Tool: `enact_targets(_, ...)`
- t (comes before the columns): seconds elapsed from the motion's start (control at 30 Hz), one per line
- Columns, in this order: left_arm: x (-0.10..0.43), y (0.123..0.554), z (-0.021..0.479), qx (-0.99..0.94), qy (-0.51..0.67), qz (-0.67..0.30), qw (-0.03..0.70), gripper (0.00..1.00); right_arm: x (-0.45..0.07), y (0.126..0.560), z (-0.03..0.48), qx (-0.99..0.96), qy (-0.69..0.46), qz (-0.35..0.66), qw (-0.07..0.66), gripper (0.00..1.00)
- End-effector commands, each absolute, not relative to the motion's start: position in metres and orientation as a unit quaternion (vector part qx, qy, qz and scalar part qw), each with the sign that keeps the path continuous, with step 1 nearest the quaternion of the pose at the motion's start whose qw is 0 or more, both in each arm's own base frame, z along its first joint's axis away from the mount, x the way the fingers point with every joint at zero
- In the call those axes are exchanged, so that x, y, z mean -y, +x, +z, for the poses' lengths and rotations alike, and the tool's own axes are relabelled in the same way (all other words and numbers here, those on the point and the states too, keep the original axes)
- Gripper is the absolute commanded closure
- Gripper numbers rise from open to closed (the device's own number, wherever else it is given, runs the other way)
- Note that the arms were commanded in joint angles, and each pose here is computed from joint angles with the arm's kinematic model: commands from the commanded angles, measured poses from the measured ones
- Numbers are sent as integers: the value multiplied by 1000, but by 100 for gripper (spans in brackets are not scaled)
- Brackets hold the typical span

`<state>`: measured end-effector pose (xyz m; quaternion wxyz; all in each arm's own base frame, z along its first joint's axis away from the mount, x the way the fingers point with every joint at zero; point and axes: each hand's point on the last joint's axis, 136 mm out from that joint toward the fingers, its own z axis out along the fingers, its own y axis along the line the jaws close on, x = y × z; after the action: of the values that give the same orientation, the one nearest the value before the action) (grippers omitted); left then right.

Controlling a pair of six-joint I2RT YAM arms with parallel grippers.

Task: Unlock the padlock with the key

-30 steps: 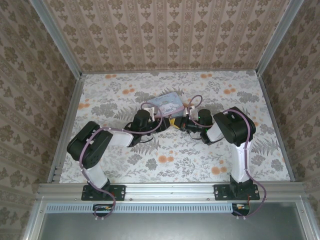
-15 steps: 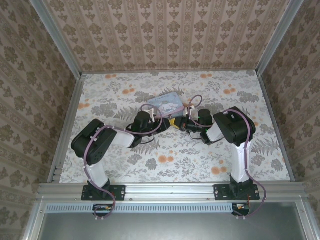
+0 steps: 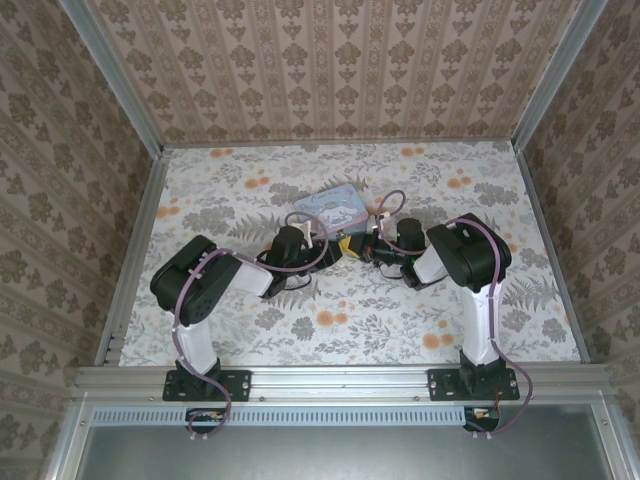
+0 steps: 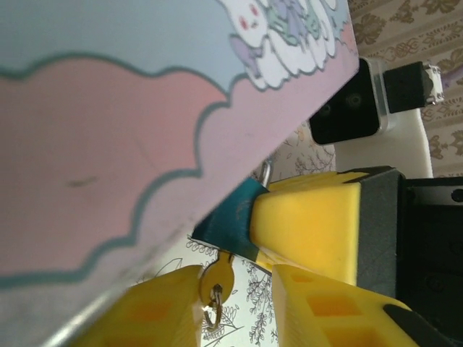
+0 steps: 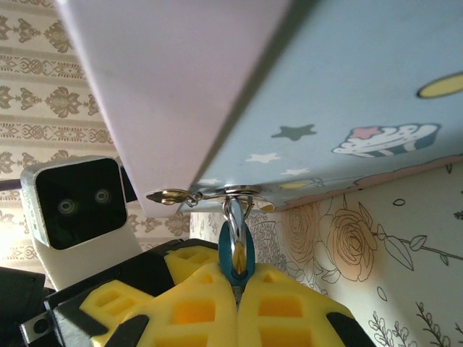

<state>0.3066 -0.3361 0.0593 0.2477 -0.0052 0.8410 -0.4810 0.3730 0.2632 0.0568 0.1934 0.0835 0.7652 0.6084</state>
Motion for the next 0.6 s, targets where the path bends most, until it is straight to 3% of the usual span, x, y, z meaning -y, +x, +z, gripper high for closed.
enact_targets(0.0,339,306,60,-839,2,-484,249,74,-266,375,70,-750,56,625,211,100)
enact_targets(0.23,336,307,61,-859,25,-441,259,93,-266,376,69,-751,59,623,211,100)
enact_targets(0.4,333,300,67,-891,92,-347,278,98,-265,376,68,-752,64,622,211,100)
enact_targets(0.5,334,297,72,-895,118,-319,289,97,-265,376,67,-752,64,621,212,100)
enact_targets(0.57,333,297,74,-893,116,-322,291,91,-264,377,66,-753,66,619,212,100)
